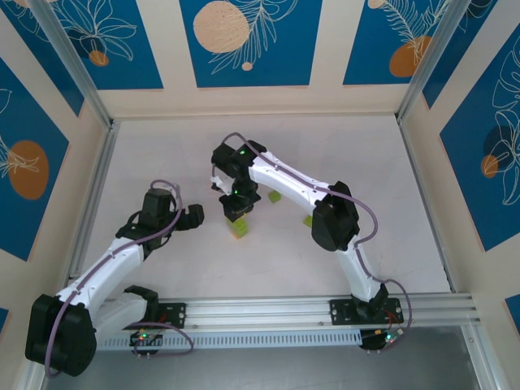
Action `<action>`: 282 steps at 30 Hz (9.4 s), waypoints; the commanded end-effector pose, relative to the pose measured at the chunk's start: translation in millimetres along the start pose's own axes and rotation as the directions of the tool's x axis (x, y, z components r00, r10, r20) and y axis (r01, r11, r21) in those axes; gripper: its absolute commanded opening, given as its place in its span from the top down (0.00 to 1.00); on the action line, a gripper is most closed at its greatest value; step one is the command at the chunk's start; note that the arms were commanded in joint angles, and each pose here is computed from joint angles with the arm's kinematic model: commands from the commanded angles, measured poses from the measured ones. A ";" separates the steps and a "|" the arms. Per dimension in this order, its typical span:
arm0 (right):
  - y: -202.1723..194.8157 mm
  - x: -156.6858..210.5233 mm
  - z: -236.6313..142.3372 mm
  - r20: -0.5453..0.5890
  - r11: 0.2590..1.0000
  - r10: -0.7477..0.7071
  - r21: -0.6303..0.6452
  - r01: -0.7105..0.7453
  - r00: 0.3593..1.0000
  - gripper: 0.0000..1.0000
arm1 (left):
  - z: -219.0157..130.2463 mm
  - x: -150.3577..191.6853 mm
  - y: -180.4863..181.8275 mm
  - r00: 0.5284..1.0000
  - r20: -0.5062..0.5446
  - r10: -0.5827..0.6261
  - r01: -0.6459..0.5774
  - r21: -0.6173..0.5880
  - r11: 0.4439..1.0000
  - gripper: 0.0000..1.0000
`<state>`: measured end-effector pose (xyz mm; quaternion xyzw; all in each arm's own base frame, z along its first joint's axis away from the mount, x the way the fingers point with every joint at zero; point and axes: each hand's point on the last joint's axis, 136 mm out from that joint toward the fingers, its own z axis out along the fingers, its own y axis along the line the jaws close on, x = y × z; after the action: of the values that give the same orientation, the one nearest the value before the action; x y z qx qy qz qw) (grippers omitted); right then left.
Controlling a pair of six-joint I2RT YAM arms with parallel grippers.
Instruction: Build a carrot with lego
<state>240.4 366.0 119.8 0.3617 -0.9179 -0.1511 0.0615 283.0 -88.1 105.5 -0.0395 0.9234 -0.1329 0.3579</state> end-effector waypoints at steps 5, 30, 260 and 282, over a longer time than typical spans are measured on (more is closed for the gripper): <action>-36.2 35.8 68.7 -0.221 0.994 0.065 0.095 -0.045 0.973 0.85 | -3.0 -4.3 -0.2 1.000 0.023 0.007 -0.007 0.013 1.000 0.06; -26.7 -0.7 1.0 0.028 0.996 0.020 0.085 -0.022 0.999 0.71 | -1.6 -4.3 -0.9 1.000 0.019 0.009 -0.009 0.018 1.000 0.06; -211.4 128.2 11.8 0.241 0.385 0.895 0.001 -0.923 0.374 0.41 | -46.6 116.8 -192.0 0.677 0.593 0.436 -0.728 0.624 0.283 0.25; -222.0 128.4 32.6 0.216 0.361 0.909 0.014 -0.932 0.355 0.55 | -41.1 117.1 -193.8 0.684 0.574 0.451 -0.720 0.631 0.289 0.24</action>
<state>283.7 130.6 21.5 -0.2209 -0.9737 -0.0514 0.0202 163.6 -279.2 107.2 0.4513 0.6380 -0.3978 0.4807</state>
